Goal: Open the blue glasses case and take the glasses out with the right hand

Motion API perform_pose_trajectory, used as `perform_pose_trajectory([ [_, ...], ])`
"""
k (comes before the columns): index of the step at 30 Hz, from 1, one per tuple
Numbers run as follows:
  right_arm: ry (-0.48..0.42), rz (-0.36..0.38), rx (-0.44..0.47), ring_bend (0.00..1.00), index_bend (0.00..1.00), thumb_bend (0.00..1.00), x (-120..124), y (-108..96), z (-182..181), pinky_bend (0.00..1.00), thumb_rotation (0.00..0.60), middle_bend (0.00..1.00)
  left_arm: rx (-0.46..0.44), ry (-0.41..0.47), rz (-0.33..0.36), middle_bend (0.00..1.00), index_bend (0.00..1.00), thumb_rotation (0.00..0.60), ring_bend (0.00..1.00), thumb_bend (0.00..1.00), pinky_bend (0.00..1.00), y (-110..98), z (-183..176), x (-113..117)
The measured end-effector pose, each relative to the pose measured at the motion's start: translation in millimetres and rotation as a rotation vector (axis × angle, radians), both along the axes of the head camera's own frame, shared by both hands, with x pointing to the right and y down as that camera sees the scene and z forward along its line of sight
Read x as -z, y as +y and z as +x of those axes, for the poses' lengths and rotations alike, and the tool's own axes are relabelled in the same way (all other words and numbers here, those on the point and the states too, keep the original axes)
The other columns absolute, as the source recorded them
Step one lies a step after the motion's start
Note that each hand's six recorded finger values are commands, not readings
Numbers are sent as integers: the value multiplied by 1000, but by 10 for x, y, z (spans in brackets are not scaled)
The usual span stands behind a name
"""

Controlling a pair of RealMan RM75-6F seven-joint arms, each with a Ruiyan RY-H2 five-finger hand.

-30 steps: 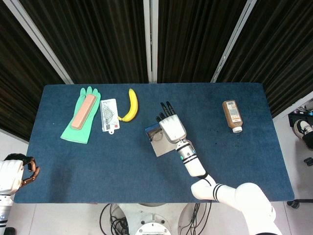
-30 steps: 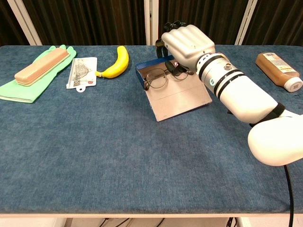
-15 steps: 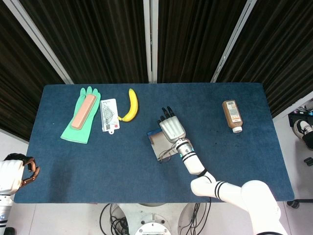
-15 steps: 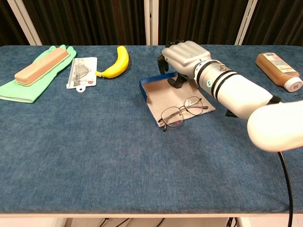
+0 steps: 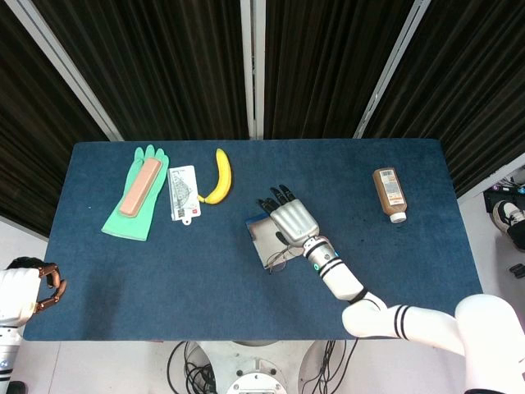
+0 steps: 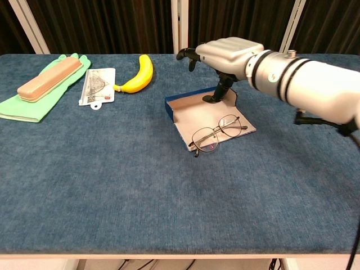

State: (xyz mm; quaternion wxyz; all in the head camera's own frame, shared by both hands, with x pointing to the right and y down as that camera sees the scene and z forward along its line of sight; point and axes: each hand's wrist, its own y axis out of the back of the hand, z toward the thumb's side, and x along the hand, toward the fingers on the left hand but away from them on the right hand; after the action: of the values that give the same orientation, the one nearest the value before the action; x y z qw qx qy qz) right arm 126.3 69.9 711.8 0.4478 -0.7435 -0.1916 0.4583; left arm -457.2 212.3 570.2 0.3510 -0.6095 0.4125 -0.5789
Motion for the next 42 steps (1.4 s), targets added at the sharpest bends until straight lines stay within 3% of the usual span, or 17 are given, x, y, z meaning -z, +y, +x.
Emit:
perform_pose_trajectory([
  [3,8,-5,52,0,360,335,51,137,159,0,600,210,-2,-2,1,665,660,600,429,373,338,1,4,1],
  [7,41,-30,99,0,368,337,-34,320,296,0,600,211,-2,-4,2,665,660,600,429,373,338,3,5,2],
  [25,62,-51,147,0,401,363,-318,505,232,0,600,231,0,2,2,665,659,600,429,373,338,1,1,3],
  [31,58,-59,143,0,481,399,-347,505,216,0,600,264,0,2,1,665,660,600,429,373,338,2,0,3],
  [36,55,-53,141,0,613,471,-348,493,204,0,600,329,1,3,1,665,659,600,429,373,338,1,-1,3],
  [42,26,-36,178,0,689,494,-214,495,149,0,600,375,1,3,1,665,660,600,429,373,338,0,0,1],
])
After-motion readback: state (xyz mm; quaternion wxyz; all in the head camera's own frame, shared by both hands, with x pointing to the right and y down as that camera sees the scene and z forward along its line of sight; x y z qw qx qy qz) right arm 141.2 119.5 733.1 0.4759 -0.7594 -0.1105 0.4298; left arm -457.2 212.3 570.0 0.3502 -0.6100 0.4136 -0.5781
